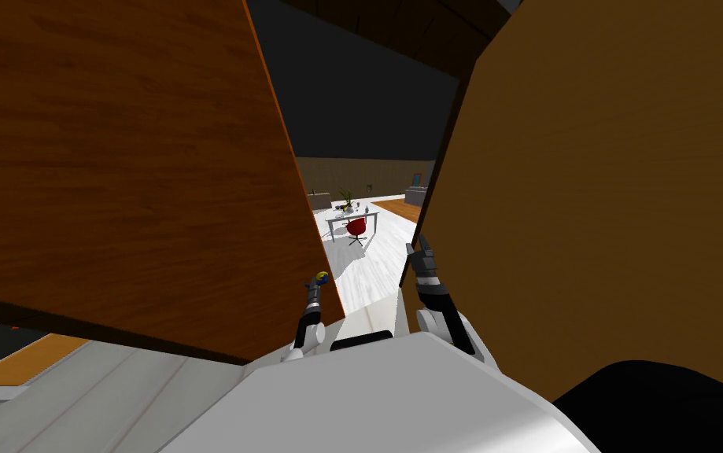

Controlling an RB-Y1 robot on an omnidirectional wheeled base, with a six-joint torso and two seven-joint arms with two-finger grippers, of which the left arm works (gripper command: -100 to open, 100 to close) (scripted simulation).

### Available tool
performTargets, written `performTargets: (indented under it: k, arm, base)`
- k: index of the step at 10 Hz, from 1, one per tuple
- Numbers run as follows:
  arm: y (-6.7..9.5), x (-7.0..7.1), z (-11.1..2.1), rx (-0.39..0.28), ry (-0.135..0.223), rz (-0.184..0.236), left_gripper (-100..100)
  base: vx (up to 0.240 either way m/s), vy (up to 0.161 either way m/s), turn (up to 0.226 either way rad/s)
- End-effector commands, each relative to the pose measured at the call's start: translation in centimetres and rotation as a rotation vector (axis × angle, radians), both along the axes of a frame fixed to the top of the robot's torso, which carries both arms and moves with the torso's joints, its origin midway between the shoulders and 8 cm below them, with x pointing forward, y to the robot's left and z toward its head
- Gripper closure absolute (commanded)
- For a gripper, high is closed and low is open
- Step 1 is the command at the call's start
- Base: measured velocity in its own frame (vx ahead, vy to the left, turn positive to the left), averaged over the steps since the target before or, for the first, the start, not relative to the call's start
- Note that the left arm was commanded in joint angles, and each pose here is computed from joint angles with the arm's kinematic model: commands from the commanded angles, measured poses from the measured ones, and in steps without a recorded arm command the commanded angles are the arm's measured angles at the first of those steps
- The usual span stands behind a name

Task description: Pull the door open

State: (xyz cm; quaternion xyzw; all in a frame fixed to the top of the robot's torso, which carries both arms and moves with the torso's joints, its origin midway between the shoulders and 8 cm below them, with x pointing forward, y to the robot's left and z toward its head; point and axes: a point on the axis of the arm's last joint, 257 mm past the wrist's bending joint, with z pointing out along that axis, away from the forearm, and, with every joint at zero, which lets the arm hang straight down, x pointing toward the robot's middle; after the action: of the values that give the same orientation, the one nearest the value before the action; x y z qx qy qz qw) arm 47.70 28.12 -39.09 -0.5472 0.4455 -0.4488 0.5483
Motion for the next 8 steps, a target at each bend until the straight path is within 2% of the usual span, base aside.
performTargets:
  k: [1,6,8]
  arm:
    - [0.03,-0.02,-0.03,0.001,0.001,0.000,100]
    - [0.03,-0.02,-0.03,0.001,0.001,0.000,100]
    - [0.12,-0.12,-0.22,0.002,0.006,-0.002,100]
  base:
    - [-0.012,0.003,-0.001]
    - [-0.017,0.001,-0.003]
    - [-0.149,0.021,-0.028]
